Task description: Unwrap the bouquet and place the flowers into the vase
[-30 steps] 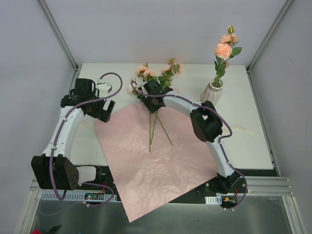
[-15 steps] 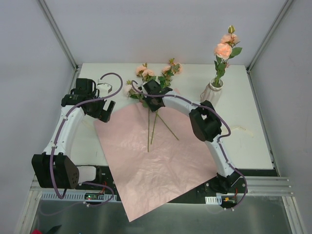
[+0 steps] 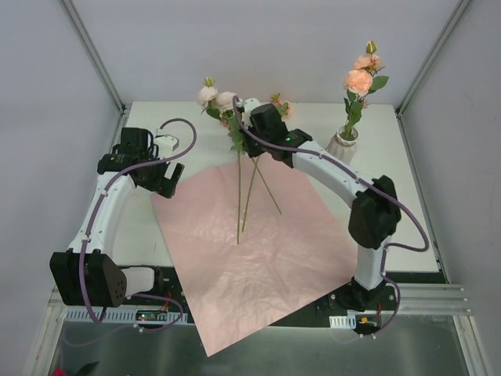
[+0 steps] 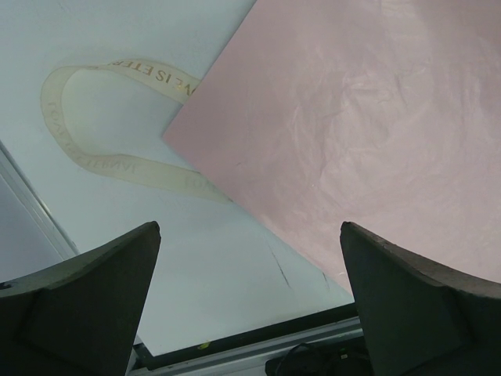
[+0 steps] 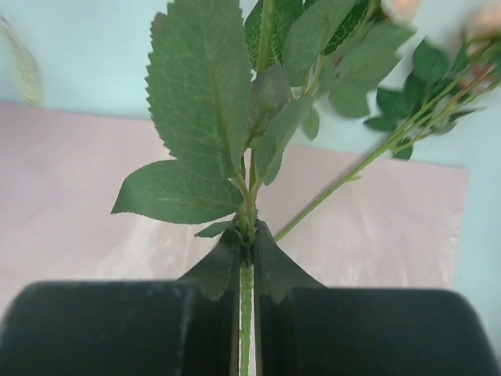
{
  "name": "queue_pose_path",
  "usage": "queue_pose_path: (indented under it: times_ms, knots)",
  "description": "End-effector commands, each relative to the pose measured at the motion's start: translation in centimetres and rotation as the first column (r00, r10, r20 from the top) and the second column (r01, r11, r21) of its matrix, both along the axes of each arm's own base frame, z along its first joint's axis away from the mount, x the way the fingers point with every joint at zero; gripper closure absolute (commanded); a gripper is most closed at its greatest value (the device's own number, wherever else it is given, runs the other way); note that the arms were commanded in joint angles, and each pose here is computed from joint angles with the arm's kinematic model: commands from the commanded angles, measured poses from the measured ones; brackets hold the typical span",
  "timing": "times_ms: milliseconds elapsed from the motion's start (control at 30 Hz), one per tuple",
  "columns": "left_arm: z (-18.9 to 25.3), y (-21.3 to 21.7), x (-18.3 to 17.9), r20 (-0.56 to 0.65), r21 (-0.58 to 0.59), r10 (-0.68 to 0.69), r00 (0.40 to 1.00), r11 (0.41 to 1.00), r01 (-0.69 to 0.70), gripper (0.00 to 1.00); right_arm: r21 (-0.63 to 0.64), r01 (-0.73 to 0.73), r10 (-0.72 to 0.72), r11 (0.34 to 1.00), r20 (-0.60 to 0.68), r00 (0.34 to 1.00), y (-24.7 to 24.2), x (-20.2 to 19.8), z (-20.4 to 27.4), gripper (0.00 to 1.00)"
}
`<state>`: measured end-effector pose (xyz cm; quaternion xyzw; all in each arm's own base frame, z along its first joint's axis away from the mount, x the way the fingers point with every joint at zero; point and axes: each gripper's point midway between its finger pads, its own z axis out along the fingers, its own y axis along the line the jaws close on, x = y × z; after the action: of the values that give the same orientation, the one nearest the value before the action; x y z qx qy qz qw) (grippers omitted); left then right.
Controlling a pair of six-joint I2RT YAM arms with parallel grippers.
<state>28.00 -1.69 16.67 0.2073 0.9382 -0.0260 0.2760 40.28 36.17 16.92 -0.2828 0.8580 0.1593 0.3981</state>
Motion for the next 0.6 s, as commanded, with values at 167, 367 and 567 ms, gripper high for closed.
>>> queue_pose_path:
  times_ms: [167, 367, 567]
  knots:
    - [0.9, 0.4, -0.3, 0.021, -0.004, 0.037, 0.999, 0.999, -0.037, 0.01, 0.379, -0.023, -0.122, 0.925, 0.354, 0.927, -3.6, -2.3, 18.7, 0.99]
    - [1.9, 1.1, 0.3, 0.046, -0.057, 0.108, 0.993, 0.993, -0.106, 0.01, 0.473, -0.037, -0.316, 0.88, 0.643, 0.697, -10.3, -3.7, 31.2, 0.99]
    - [2.4, 0.8, 0.5, 0.057, -0.1, 0.111, 0.992, 0.989, -0.105, 0.01, 0.546, 0.081, -0.538, 0.834, 0.771, 0.341, -21.1, -2.4, 38.0, 0.99]
